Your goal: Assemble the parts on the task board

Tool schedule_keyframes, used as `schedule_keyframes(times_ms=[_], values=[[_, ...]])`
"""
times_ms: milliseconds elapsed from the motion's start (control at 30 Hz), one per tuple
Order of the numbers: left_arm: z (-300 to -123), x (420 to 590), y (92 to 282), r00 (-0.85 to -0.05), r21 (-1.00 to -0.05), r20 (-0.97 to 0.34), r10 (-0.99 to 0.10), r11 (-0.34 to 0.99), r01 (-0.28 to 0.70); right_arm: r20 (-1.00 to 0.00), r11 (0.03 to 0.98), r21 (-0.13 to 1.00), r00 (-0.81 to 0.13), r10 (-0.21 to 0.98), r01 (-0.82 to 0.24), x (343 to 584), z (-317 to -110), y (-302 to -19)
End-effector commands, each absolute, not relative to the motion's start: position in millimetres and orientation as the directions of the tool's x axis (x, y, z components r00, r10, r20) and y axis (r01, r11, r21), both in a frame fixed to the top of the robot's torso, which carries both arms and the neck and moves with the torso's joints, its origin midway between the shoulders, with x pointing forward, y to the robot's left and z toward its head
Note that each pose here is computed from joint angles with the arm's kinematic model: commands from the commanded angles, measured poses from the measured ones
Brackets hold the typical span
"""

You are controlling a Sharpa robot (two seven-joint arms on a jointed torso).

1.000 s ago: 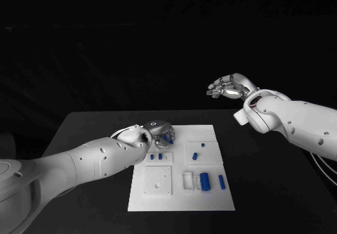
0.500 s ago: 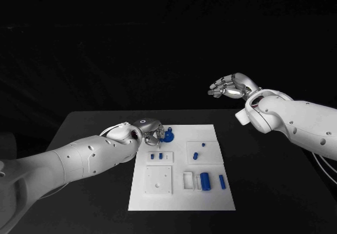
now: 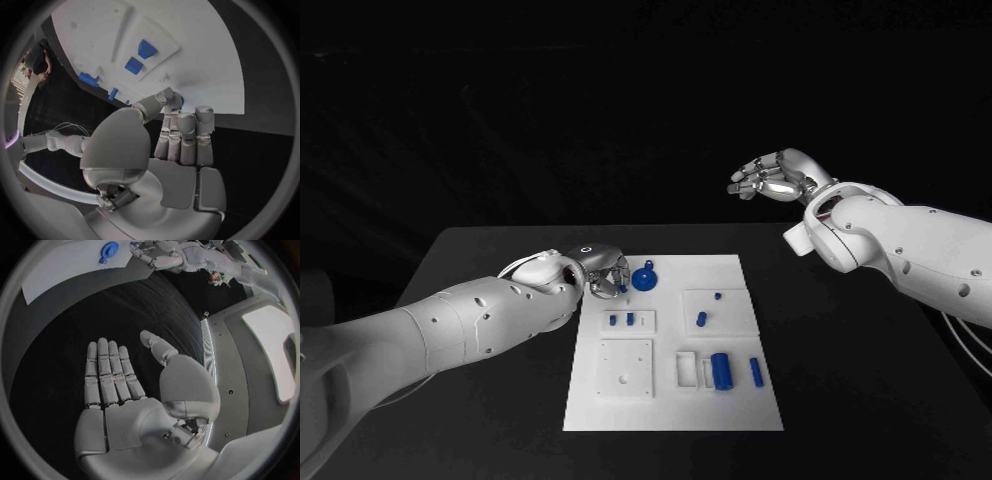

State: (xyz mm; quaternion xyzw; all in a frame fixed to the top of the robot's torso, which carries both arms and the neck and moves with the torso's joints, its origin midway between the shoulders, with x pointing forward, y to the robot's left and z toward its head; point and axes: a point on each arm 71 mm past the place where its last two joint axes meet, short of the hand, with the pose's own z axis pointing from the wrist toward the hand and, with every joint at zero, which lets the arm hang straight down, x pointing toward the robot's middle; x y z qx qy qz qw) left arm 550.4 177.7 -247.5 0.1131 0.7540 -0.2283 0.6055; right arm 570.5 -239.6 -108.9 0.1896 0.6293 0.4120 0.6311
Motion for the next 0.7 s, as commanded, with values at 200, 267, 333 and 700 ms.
schedule_keyframes(times_ms=[200,267,333,700], values=[[-250.2,549.6,176.1,-0.271,-0.213,-0.958,-0.096,0.87,0.444,-0.642,0.587,0.754,-0.143,0.753,-0.295,570.2,-108.7,-238.1],[-250.7,548.8,176.0,-0.276,-0.214,-0.957,-0.094,0.87,0.445,-0.642,0.587,0.754,-0.144,0.753,-0.295,570.2,-108.7,-237.7],[-251.1,548.4,175.8,-0.28,-0.214,-0.956,-0.092,0.87,0.445,-0.642,0.587,0.754,-0.144,0.753,-0.295,570.2,-108.7,-237.9],[-252.3,546.5,174.2,-0.293,-0.216,-0.952,-0.085,0.867,0.449,-0.642,0.587,0.754,-0.143,0.753,-0.295,570.1,-108.7,-238.2]])
